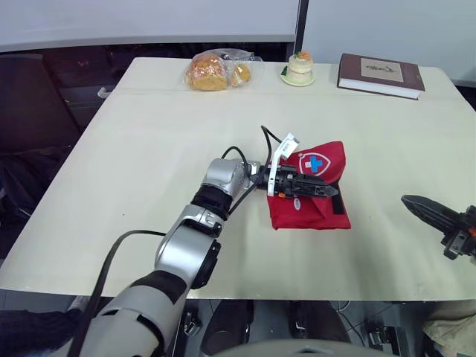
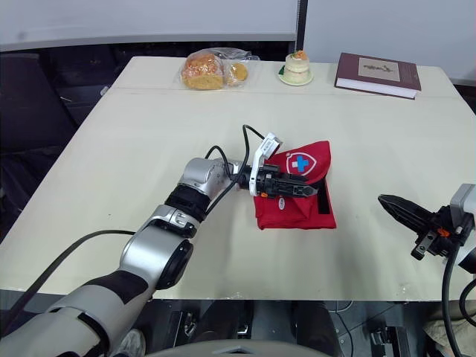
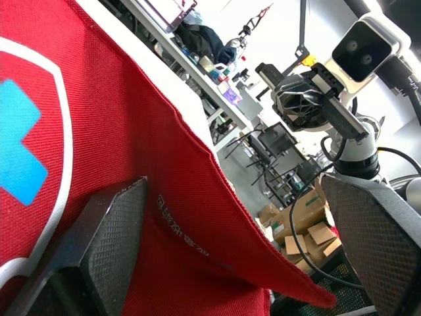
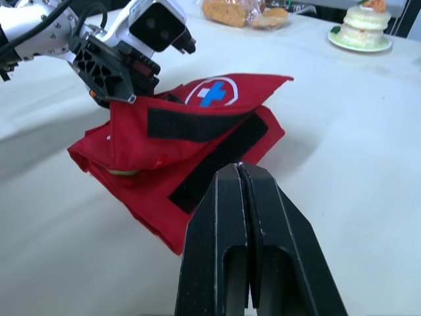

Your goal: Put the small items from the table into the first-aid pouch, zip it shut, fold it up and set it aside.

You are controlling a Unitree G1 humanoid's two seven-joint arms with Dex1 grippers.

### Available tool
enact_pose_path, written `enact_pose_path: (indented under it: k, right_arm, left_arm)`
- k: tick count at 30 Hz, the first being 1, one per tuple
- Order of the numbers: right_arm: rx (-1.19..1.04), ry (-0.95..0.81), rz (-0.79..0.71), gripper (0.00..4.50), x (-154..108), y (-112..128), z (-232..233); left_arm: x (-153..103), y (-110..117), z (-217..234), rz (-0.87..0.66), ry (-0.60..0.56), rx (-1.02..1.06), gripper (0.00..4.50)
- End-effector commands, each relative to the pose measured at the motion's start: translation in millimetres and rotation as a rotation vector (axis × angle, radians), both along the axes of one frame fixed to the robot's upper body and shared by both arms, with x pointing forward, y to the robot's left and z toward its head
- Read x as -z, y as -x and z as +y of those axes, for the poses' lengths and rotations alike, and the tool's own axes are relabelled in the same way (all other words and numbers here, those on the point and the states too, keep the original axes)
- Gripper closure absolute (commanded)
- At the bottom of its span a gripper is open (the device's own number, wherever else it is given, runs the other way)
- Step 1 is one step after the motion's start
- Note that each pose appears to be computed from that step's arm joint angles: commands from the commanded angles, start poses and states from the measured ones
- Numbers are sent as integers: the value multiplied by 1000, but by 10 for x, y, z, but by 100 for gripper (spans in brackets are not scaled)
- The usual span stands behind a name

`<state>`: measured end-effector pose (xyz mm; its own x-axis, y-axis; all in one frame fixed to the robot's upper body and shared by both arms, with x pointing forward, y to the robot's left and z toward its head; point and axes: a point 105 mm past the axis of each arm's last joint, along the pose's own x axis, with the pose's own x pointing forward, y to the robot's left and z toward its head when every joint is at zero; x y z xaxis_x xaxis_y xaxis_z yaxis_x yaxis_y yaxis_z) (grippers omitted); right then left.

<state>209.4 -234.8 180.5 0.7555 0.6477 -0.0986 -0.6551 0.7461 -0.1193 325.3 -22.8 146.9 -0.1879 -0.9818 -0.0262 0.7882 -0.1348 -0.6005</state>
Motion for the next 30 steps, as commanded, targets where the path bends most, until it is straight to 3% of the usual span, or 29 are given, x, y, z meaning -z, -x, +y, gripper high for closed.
enact_pose_path:
  k: [1,3,4,5,13,18,21,30]
  right_arm:
    - [-19,69,-41,450,-107,55,0]
    - [-30,60,-22,450,-96,61,7]
    - [-29,58,-23,394,-101,57,6]
    - [-28,58,-24,375,-106,53,4]
    - [-22,64,-22,4,-79,47,-7]
    - [-17,68,-22,4,-65,46,-12]
    - [-15,68,-23,4,-56,48,-8]
    - [-5,74,-27,4,-30,40,-26]
  left_arm:
    - [-5,8,-1,-3,10,-6,5]
    - [3,13,-3,-2,8,-6,5]
    - [6,15,-5,-3,8,-5,0]
    - [8,15,-7,-3,7,-5,0]
    - [38,3,-30,-8,-11,-23,0]
    - [-6,-4,-40,-41,19,-32,0]
    - [-168,52,9,-67,119,13,0]
    - [-364,-17,58,-89,233,-38,0]
